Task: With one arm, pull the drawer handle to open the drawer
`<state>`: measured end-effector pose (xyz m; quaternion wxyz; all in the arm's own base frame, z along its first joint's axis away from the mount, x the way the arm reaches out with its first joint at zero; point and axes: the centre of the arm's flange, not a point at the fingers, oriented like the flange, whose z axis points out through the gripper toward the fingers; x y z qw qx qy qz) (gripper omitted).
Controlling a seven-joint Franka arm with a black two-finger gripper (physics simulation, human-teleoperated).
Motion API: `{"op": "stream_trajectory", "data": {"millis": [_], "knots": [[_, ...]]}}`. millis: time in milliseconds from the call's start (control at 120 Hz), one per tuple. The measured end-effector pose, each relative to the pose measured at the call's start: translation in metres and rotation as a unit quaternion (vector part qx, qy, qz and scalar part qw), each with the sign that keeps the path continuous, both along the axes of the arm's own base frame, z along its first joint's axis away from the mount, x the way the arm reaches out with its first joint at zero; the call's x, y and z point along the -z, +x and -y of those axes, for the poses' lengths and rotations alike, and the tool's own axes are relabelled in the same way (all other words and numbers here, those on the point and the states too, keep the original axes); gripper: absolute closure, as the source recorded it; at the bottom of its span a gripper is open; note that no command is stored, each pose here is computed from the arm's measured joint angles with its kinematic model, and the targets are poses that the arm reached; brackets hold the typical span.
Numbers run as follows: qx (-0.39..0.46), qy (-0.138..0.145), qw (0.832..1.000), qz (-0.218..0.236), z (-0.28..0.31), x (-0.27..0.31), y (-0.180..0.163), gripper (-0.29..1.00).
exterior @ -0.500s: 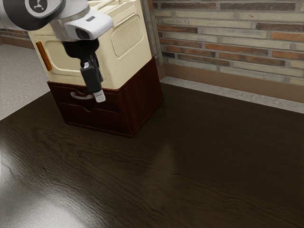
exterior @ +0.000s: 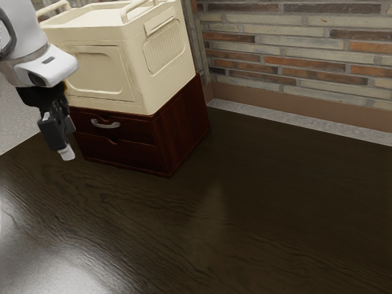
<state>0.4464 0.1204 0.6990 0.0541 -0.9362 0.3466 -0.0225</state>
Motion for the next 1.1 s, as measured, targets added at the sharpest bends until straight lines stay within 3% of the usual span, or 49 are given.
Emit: {"op": "stream_trajectory", "data": {"millis": [392, 500, 683, 867, 1100], "knots": [[0.136, 0.046, 0.990, 0.018, -0.068, 0.023, 0.020, 0.00], [0.185, 0.063, 0.980, 0.035, -0.081, 0.030, 0.034, 0.03], [0.250, 0.070, 0.963, 0.077, -0.108, 0.053, 0.057, 0.09], [0.312, 0.085, 0.939, 0.115, -0.118, 0.062, 0.074, 0.22], [0.358, 0.110, 0.919, 0.120, -0.152, 0.088, 0.088, 0.30]]}}
